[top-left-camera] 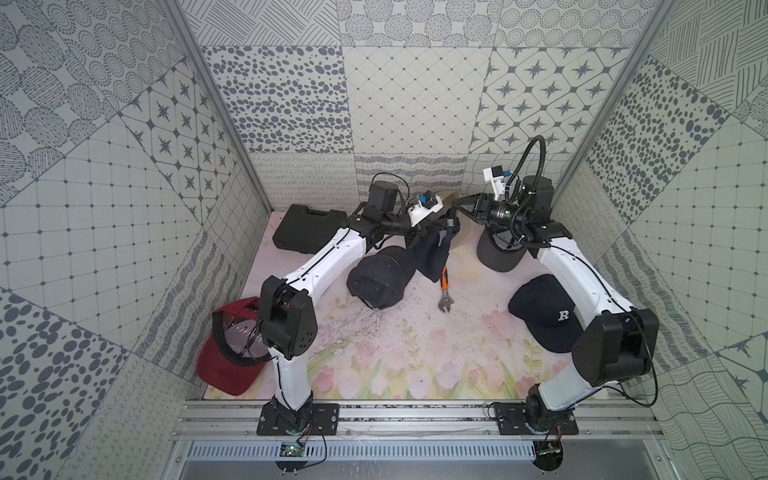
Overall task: Open the adjustable buckle of the baseball cap
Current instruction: Open the adjustable buckle on the baseball cap.
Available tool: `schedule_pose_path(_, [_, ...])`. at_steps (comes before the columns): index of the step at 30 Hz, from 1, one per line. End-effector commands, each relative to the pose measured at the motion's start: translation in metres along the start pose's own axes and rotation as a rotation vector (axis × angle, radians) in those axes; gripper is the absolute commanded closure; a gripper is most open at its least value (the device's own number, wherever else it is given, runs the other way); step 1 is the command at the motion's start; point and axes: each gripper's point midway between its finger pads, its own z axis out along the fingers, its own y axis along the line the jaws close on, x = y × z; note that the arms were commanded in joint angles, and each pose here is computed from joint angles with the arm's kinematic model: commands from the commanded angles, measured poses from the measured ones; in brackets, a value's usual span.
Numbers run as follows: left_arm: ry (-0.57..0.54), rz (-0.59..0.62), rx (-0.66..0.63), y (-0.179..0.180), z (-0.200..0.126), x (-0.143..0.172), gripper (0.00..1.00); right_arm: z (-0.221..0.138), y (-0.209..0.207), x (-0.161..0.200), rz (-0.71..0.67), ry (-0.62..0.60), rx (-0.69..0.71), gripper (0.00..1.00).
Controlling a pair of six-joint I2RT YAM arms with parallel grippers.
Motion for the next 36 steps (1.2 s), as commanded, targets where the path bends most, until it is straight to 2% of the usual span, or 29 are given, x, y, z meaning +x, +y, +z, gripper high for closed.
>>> schedule_pose_path(1, [-0.034, 0.076, -0.006, -0.001, 0.0, -0.016, 1.0, 0.004, 0.015, -0.003, -0.04, 0.009, -0.056, 0.74])
schedule_pose_path(7, [-0.023, 0.062, -0.007, 0.002, 0.003, -0.013, 1.0, 0.001, 0.029, -0.001, -0.1, 0.01, -0.081, 1.0])
schedule_pose_path(11, [0.012, 0.003, -0.046, 0.015, 0.007, -0.006, 1.0, -0.005, 0.047, 0.001, -0.192, 0.009, -0.126, 1.0])
schedule_pose_path(17, [0.035, -0.163, -0.114, 0.033, 0.018, 0.001, 1.0, -0.009, 0.073, 0.026, -0.343, 0.078, -0.238, 1.0])
schedule_pose_path(23, [0.093, -0.26, -0.172, 0.043, 0.025, 0.004, 1.0, -0.012, 0.09, 0.051, -0.388, 0.17, -0.316, 1.0])
schedule_pose_path(29, [0.12, -0.301, -0.185, 0.046, 0.028, 0.008, 1.0, -0.016, 0.093, 0.057, -0.414, 0.182, -0.304, 1.0])
schedule_pose_path(36, [0.203, -0.363, -0.202, 0.052, 0.032, 0.021, 1.0, -0.021, 0.105, 0.063, -0.444, 0.186, -0.329, 1.0])
